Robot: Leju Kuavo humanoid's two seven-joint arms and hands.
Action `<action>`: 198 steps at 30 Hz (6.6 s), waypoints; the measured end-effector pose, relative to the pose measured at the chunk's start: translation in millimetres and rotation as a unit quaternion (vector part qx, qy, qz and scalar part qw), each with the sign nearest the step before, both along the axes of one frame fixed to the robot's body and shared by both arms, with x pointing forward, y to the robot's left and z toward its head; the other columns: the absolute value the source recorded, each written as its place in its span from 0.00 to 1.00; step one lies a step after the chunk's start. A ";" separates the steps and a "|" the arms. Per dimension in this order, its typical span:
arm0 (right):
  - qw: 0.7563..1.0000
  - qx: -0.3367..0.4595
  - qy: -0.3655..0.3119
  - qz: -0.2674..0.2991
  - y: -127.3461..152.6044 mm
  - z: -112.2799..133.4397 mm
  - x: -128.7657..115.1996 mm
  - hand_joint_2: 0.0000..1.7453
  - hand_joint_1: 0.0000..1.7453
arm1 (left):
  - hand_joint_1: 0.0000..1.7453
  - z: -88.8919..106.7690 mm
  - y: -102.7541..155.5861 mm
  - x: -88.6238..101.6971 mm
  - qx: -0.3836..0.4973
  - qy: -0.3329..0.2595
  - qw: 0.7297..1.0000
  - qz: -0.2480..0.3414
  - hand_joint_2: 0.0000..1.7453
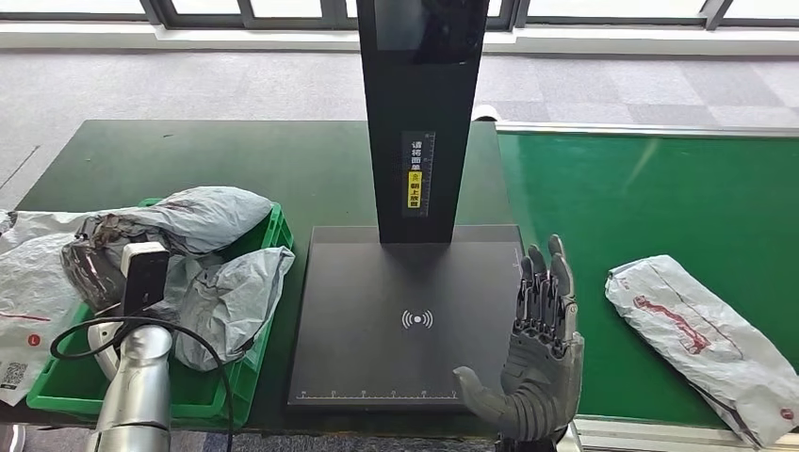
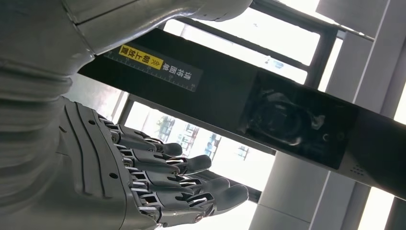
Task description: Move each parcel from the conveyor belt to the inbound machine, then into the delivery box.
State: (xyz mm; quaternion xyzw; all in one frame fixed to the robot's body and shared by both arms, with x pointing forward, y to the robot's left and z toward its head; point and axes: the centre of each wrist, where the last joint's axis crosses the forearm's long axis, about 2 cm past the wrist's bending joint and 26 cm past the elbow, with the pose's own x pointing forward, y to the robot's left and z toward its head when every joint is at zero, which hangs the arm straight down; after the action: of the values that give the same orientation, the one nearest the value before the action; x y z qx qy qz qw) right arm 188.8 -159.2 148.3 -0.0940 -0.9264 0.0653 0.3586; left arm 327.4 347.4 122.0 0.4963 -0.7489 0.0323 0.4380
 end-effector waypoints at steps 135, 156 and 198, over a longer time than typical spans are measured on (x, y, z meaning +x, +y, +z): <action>0.760 -0.286 0.421 -0.405 -214.2 -132.5 -7.0 1.00 1.00 | 0.00 -0.1 -160.6 -87.5 -0.159 -0.023 0.909 -0.385 0.00; 0.860 -0.213 0.135 -0.444 -169.0 -66.0 -17.6 1.00 1.00 | 0.00 1.0 -162.7 -87.2 -0.163 -0.030 0.910 -0.379 0.00; 0.927 -0.157 0.340 -0.016 -29.2 -107.9 36.2 1.00 0.00 | 0.00 -7.2 -167.8 -89.8 -0.188 -0.016 0.906 -0.378 0.00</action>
State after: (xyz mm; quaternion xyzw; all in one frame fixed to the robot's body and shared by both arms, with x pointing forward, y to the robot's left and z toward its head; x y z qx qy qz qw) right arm 225.1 -188.4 40.4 -0.1362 -0.7249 0.2323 0.6341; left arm 237.6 179.6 114.8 0.0837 -0.8672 0.0122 0.4908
